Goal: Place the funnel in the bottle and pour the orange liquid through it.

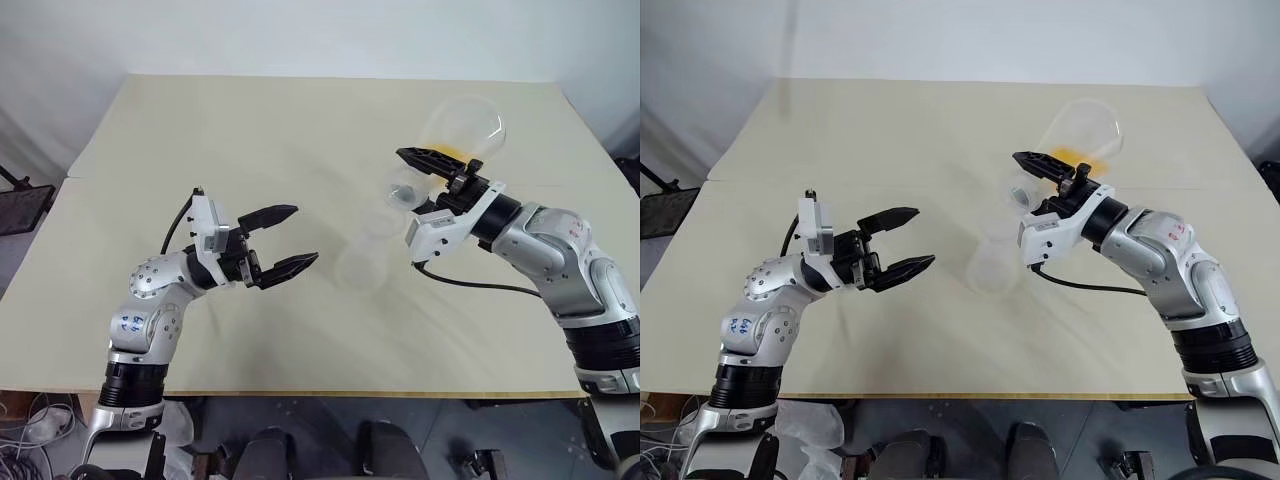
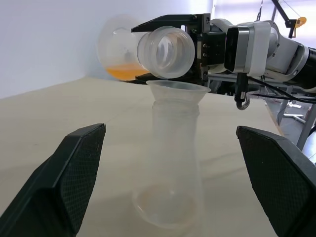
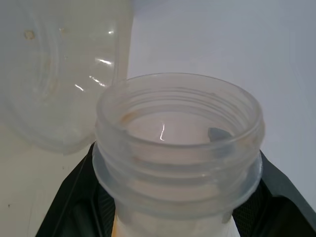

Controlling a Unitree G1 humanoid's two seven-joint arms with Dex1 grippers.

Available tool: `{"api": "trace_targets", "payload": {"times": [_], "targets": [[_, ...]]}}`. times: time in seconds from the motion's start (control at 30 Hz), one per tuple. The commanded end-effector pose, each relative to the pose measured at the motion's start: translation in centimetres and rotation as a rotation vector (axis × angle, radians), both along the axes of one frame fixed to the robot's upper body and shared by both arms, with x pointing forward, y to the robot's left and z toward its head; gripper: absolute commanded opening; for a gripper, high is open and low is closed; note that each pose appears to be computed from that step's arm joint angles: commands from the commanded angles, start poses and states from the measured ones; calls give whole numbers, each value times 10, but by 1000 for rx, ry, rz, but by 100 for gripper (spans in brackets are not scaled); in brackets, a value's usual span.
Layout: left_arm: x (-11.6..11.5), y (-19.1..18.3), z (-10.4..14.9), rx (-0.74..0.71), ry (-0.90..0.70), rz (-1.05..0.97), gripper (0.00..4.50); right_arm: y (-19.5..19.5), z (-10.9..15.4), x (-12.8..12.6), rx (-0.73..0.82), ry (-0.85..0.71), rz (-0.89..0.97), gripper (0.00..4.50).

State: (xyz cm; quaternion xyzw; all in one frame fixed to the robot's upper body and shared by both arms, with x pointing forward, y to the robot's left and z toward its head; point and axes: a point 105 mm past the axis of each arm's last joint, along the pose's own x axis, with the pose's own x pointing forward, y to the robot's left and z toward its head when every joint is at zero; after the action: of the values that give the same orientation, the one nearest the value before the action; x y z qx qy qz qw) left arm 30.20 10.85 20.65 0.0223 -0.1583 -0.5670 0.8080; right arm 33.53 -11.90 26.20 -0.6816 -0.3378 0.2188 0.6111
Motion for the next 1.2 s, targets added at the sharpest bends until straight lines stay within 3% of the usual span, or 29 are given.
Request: {"api": "trace_targets", "payload": {"times": [0.03,1.2], "targets": [[-2,-1,6,-12,-37,-1,450,1,20,-6,1,-91,16,247],[-1,-3,3,-33,-34,7,450,8,25,-8,-61,-192,28,247]]}}
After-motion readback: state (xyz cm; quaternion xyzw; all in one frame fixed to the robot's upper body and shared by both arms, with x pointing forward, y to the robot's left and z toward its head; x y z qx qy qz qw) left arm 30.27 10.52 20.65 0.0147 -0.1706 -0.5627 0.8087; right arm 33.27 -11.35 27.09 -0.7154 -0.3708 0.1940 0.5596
